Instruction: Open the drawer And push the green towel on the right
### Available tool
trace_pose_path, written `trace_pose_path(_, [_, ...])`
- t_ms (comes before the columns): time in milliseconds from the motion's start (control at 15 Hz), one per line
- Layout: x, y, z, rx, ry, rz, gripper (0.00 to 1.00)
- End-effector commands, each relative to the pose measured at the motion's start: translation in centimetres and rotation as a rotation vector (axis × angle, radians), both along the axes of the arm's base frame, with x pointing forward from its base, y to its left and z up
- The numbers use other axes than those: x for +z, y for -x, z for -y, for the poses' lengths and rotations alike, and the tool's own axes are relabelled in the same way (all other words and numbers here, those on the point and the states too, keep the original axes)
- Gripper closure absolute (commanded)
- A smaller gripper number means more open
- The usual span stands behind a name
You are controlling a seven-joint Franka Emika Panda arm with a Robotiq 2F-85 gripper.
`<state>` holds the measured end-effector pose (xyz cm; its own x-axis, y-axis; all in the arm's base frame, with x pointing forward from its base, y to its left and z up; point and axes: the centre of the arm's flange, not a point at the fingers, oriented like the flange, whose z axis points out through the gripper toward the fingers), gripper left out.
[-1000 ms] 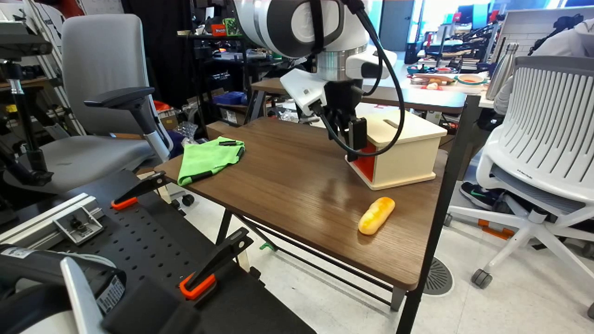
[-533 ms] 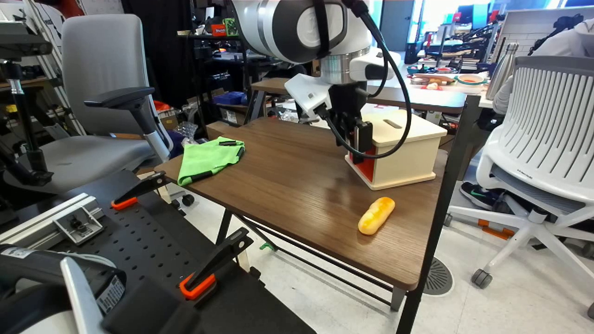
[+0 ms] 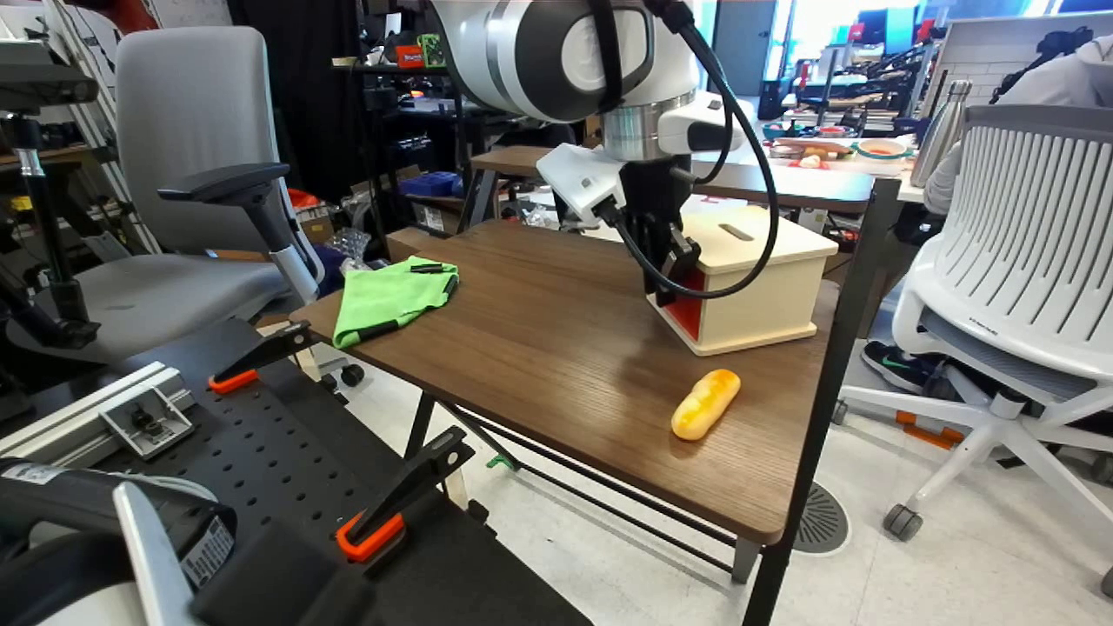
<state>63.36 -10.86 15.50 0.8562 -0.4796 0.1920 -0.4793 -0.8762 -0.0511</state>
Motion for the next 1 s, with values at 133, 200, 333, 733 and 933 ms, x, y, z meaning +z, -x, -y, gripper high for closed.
trace_pose_path(133, [0.4, 0.7, 0.1, 0.005, 0.053, -0.013, 0.93])
trace_pose_path(200, [0.3, 0.9, 0.0, 0.010, 0.059, -0.023, 0.93])
trace_pose_path(333, [0.1, 1.6, -0.2, 0.025, 0.063, -0.046, 0.93])
trace_pose_path(733, [1.2, 4.1, -2.1, 0.067, 0.004, -0.122, 0.93])
trace_pose_path(933, [1.6, 5.5, -3.1, 0.094, -0.049, -0.197, 0.93])
